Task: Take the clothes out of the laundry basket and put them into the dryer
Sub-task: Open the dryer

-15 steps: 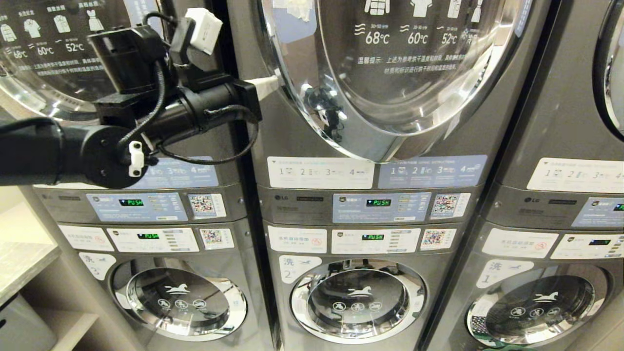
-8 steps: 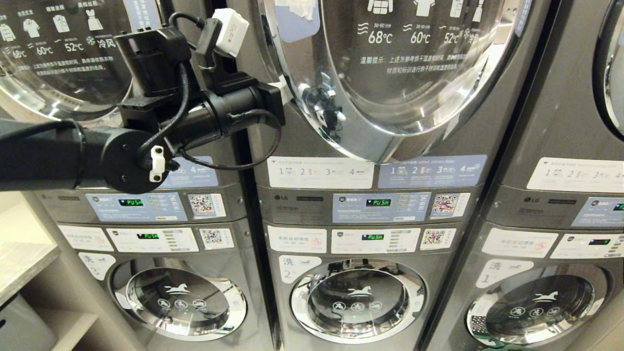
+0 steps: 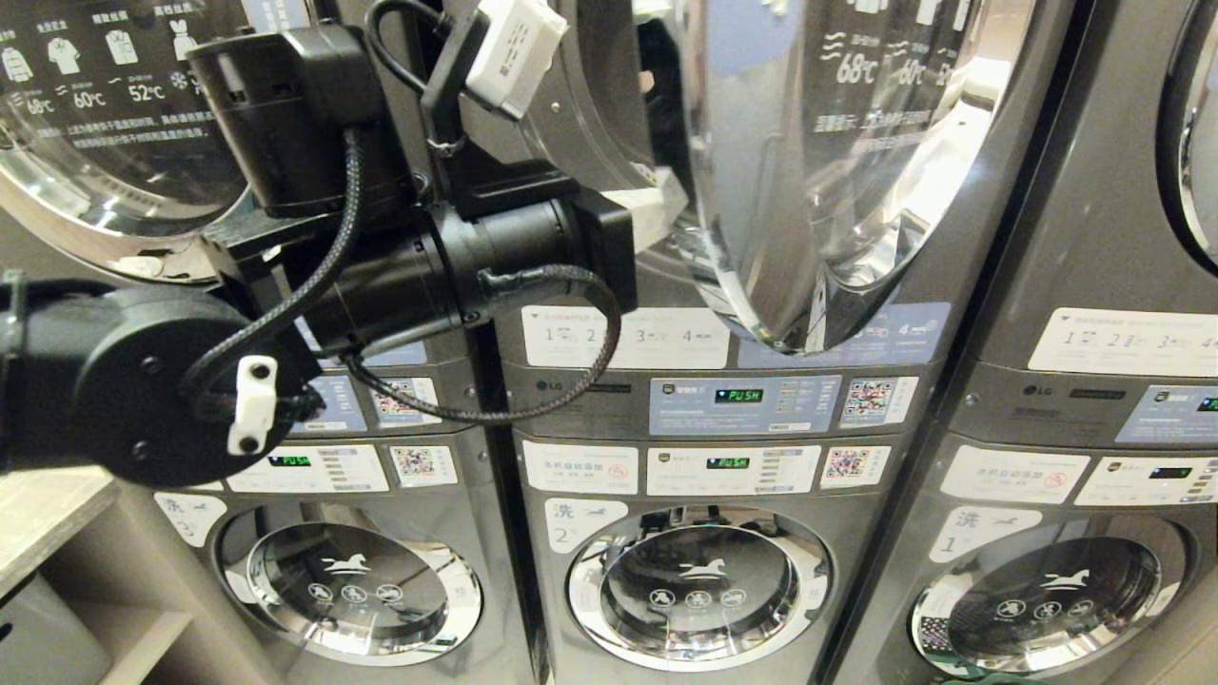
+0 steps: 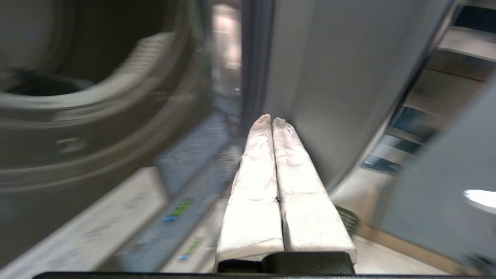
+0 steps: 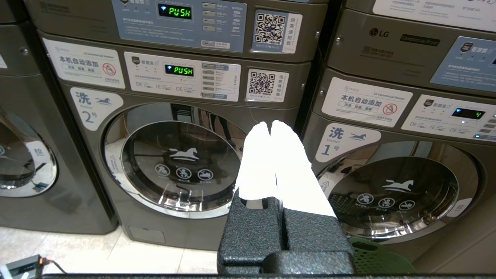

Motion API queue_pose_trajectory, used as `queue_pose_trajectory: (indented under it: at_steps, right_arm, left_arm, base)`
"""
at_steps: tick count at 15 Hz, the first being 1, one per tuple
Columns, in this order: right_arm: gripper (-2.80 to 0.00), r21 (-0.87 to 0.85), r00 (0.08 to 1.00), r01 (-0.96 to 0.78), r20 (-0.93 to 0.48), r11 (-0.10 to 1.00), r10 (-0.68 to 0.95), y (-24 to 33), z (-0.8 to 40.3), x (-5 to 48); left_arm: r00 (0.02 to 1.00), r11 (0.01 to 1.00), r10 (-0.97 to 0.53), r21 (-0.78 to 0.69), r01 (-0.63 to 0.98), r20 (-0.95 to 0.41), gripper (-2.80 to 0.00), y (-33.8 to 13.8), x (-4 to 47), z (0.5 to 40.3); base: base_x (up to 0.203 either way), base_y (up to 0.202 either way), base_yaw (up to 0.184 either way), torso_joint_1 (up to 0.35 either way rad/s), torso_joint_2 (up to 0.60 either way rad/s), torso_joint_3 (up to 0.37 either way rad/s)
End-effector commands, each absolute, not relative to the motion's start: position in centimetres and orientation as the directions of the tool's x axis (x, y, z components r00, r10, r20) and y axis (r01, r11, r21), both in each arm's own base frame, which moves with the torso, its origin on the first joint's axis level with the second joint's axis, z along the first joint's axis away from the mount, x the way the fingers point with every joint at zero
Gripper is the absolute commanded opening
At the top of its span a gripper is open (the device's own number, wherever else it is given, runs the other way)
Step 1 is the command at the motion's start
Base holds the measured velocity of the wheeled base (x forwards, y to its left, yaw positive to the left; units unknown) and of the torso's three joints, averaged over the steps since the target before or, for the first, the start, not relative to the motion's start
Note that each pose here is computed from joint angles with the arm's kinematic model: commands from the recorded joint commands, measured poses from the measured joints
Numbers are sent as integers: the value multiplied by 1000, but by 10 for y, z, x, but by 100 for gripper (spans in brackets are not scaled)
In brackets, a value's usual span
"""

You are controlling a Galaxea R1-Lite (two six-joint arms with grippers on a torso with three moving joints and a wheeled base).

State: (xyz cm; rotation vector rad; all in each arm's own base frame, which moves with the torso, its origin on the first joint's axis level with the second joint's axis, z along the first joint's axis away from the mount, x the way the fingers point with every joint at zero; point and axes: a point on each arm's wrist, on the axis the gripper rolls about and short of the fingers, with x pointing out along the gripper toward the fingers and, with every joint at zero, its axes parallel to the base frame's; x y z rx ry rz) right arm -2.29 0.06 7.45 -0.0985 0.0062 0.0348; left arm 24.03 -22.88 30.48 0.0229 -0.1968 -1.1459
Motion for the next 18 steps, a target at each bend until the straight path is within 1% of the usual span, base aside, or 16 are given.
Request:
queue_pose_trajectory:
  at_steps: [1, 4, 5, 6, 9, 12, 15, 18]
  right_arm:
    - [-280, -99, 999, -36, -8, 994, 35, 1, 75, -23]
    - [-280, -99, 999, -36, -9, 994, 35, 1, 74, -23]
    - [-280, -99, 999, -36, -9, 994, 35, 1, 74, -23]
    - [-280, -98, 999, -34, -9, 995, 34, 1, 74, -23]
    - [-280, -95, 999, -34, -9, 995, 34, 1, 74, -23]
    - [-280, -95, 999, -34, -9, 995, 34, 1, 74, -23]
    - [-280, -96, 999, -36, -9, 995, 35, 1, 74, -23]
    - [-280, -98, 999, -39, -9, 994, 38, 1, 74, -23]
  left_arm:
    - [296, 317, -941, 130, 939, 162, -280, -240, 203, 312]
    - [189, 209, -970, 130, 969, 151, -280, -276, 184, 306]
    - [182, 203, -972, 141, 969, 148, -280, -283, 185, 304]
    - [208, 231, -967, 165, 959, 144, -280, -285, 187, 302]
    - [363, 382, -921, 148, 912, 140, -280, -266, 207, 300]
    - [516, 525, -851, 133, 841, 100, -280, -214, 232, 291]
    - [622, 618, -783, 99, 779, -6, -280, -144, 217, 259]
    - [756, 753, -649, 67, 654, -85, -280, -68, 172, 225]
  base:
    - [0, 0, 0, 0, 0, 0]
    - [0, 0, 0, 0, 0, 0]
    - [0, 0, 0, 0, 0, 0]
    - [0, 0, 0, 0, 0, 0]
    - [0, 0, 0, 0, 0, 0]
    - [0, 0, 0, 0, 0, 0]
    - [0, 0, 0, 0, 0, 0]
    - [0, 0, 0, 0, 0, 0]
